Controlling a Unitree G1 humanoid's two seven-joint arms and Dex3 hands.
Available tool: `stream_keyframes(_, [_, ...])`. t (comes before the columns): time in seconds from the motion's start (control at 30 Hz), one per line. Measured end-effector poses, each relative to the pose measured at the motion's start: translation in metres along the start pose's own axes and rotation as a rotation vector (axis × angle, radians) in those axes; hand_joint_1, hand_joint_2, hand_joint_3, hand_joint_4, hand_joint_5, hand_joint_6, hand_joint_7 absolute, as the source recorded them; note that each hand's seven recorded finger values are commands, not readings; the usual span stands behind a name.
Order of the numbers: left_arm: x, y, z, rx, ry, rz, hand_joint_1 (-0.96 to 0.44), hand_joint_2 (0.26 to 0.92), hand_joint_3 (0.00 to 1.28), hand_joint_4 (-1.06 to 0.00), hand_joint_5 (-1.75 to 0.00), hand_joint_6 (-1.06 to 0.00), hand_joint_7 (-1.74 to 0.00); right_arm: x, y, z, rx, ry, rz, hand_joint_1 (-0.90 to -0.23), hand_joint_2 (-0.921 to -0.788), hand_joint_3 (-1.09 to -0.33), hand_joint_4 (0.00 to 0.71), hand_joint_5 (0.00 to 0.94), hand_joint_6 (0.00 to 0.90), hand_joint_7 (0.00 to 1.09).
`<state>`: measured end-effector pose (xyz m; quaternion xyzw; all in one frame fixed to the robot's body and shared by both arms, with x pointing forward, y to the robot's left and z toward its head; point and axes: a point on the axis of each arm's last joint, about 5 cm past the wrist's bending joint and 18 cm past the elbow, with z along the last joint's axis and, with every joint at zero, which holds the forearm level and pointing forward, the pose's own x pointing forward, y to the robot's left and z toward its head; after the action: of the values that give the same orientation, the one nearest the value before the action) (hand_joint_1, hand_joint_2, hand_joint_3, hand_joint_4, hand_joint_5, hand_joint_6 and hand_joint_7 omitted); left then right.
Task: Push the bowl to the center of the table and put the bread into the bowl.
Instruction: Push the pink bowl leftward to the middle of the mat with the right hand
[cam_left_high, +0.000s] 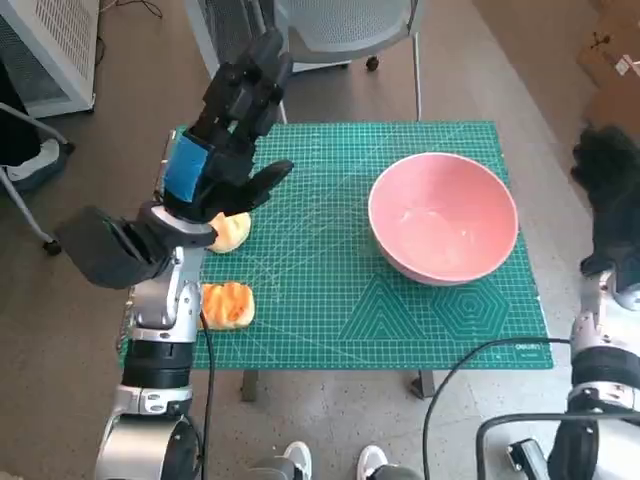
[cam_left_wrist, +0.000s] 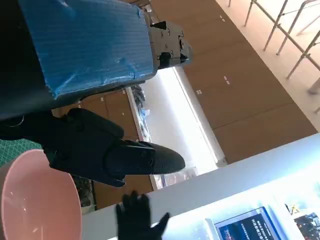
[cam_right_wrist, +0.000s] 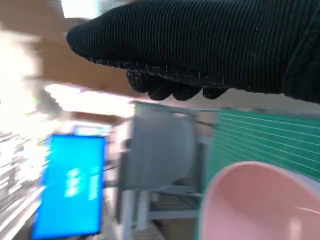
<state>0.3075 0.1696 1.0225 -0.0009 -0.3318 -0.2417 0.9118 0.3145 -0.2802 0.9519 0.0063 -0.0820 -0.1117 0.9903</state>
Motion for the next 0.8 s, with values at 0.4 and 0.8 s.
stream_keyframes(0.4, [-0.005,0.001,0.003,0.010,0.000,0.001,-0.59,0.899,0.31,0.00,0.00,0.00,-0.33,-0.0051,0.026,-0.021,0.114,0.150,0.001,-0.594,-0.921,-0.734,0.323,0.017,0.444,0.04])
stream_keyframes(0.8, [-0.007,0.001,0.007,0.018,0.004,0.016,-0.59,0.886,0.33,0.00,0.00,0.00,-0.33,-0.0085,0.068,-0.031,0.115,0.186,0.111,-0.610,-0.921,-0.753,0.306,0.002,0.409,0.02])
